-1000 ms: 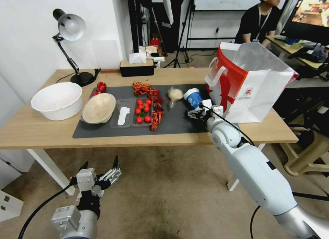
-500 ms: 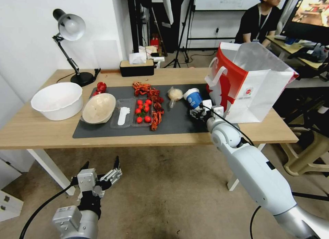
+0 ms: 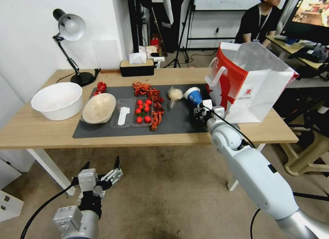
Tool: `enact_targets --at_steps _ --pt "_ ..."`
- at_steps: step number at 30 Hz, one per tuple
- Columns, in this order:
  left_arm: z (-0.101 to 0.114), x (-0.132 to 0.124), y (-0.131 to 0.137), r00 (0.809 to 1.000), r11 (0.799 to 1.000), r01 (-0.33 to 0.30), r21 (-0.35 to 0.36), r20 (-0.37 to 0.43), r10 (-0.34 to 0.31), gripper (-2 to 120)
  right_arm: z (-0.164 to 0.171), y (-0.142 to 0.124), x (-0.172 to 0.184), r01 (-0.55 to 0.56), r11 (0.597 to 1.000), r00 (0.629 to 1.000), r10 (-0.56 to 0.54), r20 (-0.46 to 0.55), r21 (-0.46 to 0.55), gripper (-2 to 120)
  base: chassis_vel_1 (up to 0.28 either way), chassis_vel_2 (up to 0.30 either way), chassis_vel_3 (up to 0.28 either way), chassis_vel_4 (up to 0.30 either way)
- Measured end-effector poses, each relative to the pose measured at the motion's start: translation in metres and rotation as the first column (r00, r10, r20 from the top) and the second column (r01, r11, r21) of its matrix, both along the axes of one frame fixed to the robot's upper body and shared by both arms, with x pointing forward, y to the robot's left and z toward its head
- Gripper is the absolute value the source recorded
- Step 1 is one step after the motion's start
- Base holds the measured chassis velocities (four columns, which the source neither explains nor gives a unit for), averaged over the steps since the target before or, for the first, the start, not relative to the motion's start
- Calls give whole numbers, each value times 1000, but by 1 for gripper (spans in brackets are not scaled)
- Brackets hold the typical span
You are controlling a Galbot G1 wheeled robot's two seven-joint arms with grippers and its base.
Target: Pick up the trash from the table and place it into the takeout bag.
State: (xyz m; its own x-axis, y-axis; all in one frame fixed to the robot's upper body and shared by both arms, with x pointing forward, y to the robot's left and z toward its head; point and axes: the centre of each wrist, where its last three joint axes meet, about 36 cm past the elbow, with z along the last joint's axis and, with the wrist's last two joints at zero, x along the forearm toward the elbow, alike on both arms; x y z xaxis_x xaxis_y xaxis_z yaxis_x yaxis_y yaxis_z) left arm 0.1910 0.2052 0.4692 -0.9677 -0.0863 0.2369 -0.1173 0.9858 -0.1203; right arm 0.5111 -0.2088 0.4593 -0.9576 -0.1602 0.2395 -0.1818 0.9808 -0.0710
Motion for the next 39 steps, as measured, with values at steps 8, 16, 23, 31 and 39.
enact_targets --at_steps 8,16,23,31,39 --pt "0 0 -3 1000 1000 8 9 -1 -8 100 33 -10 -49 -15 1000 987 20 161 -27 3 0 0 0 0" --pt "-2 -1 -4 1000 1000 9 12 8 -9 100 80 -9 -91 -80 996 946 86 312 -33 3 0 0 0 0" --pt "-2 -1 -4 1000 1000 7 13 9 -7 100 111 -13 -91 -72 996 911 88 404 -54 3 0 0 0 0" --pt "-3 -1 -4 1000 1000 6 14 11 -7 100 135 -26 -76 -25 997 882 59 467 -79 8 0 0 0 0" --pt "-3 0 0 1000 1000 -2 15 16 2 100 187 -103 -14 209 977 848 -158 506 -45 9 0 0 0 0"
